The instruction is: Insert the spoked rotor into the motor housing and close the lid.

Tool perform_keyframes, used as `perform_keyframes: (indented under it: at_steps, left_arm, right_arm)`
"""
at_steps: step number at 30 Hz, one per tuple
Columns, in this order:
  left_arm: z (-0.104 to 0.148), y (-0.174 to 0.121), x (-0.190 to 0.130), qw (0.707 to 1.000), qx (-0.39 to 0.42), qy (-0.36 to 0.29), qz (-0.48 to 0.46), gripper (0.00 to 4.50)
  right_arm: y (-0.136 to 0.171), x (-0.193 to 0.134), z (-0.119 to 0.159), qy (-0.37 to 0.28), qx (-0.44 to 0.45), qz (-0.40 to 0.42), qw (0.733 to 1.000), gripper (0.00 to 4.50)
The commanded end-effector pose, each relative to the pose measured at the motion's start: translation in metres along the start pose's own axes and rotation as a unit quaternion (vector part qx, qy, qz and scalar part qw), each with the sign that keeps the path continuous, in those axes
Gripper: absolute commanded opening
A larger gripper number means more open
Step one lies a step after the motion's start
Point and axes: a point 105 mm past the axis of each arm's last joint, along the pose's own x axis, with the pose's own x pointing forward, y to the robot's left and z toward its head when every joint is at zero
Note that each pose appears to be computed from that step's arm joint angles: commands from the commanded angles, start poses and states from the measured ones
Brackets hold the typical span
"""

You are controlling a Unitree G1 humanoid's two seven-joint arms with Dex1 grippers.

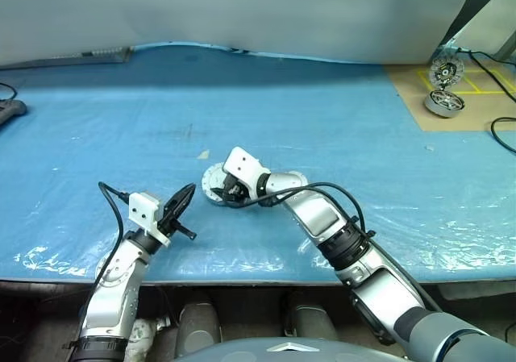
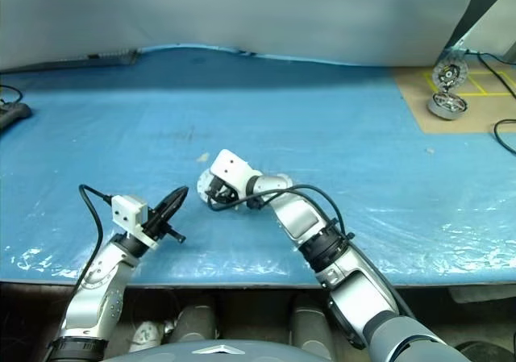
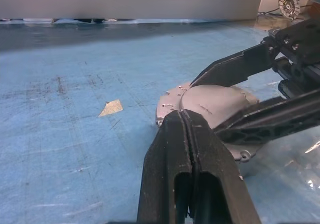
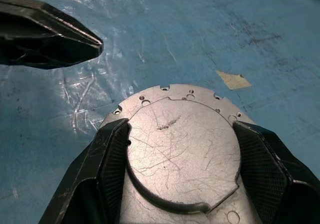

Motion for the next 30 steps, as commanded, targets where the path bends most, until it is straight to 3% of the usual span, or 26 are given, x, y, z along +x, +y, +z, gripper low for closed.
perform_keyframes:
  at_steps: [1, 4, 10, 14, 19, 30]
  left_arm:
    - [0.005, -0.002, 0.001, 1.000, 0.006, -0.010, -0.005, 0.00]
    - [0.005, -0.002, 0.001, 1.000, 0.006, -0.011, -0.006, 0.00]
    - [0.007, 0.000, 0.001, 1.000, 0.007, -0.012, -0.006, 0.00]
    - [0.007, 0.000, 0.000, 1.000, 0.005, -0.011, -0.010, 0.00]
    - [0.006, -0.001, 0.001, 1.000, 0.005, -0.009, -0.013, 0.00]
    - [0.003, -0.004, 0.002, 1.000, 0.002, -0.006, -0.013, 0.00]
  right_arm:
    - [-0.001, -0.005, -0.065, 0.111, 0.007, -0.016, 0.994, 2.98]
    - [-0.003, -0.001, -0.058, 0.097, 0.105, -0.019, 0.990, 2.98]
    - [0.000, 0.002, -0.059, 0.119, 0.205, -0.015, 0.971, 2.98]
    - [-0.009, -0.004, -0.059, 0.119, 0.173, -0.021, 0.977, 2.98]
    - [-0.016, -0.006, -0.039, 0.087, 0.165, -0.027, 0.982, 2.98]
    - [-0.008, -0.006, -0.023, 0.085, 0.134, -0.022, 0.987, 2.98]
